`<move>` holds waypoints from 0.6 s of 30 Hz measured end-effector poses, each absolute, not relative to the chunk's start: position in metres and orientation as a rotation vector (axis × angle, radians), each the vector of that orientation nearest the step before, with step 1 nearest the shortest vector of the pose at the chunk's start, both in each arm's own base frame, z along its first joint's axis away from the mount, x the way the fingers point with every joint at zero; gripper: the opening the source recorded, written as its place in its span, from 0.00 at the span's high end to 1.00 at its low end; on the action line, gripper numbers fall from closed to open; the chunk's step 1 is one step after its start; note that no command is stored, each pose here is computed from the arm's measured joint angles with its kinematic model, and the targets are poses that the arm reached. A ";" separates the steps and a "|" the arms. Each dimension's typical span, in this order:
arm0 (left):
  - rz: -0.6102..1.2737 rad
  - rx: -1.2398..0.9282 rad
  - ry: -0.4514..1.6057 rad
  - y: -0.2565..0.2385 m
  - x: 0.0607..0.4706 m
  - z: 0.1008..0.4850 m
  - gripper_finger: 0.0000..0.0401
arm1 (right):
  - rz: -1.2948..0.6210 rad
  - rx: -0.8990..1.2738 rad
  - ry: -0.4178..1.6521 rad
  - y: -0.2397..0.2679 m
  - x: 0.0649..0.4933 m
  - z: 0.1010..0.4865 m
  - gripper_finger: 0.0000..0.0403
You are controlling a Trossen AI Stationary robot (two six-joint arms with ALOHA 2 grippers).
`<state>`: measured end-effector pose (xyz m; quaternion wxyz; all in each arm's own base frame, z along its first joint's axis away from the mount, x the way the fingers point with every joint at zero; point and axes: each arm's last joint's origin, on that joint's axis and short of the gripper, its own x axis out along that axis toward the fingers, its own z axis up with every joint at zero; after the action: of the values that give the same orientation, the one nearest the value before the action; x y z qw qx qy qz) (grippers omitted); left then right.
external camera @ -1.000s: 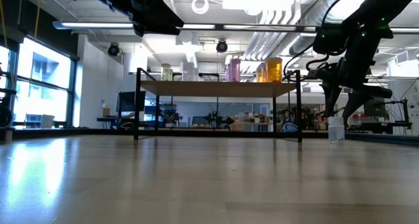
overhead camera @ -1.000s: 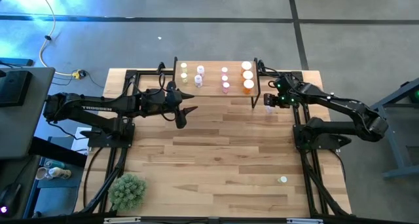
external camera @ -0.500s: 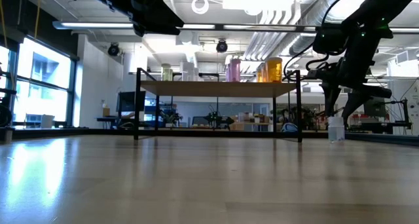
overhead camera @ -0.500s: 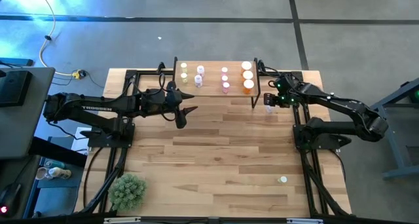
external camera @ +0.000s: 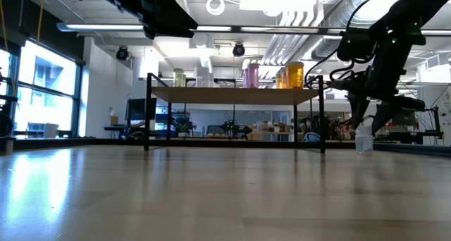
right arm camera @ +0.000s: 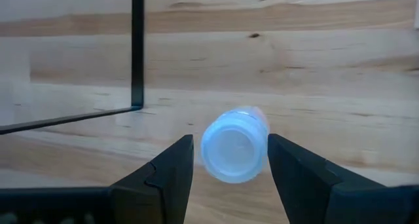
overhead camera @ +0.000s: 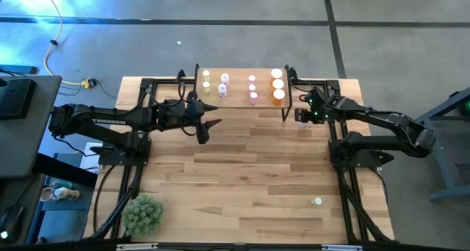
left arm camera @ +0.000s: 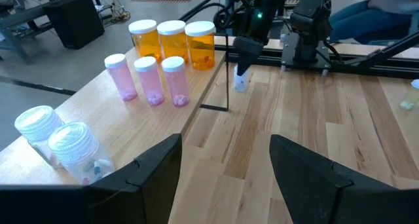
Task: Pick and place medicine bottles onto shelf by color
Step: Put the white pill bottle aligned with the other white pill bottles on the shelf
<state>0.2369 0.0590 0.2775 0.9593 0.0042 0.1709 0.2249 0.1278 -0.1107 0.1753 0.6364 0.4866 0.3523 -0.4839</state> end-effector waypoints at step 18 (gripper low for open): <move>0.456 0.008 0.347 0.059 0.237 0.277 0.44 | -1.104 1.056 0.878 -0.109 0.125 0.186 0.69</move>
<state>0.2369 0.0591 0.2775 0.9592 0.0041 0.1709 0.2250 0.1253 -0.1094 0.1862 0.6365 0.4622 0.3844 -0.4832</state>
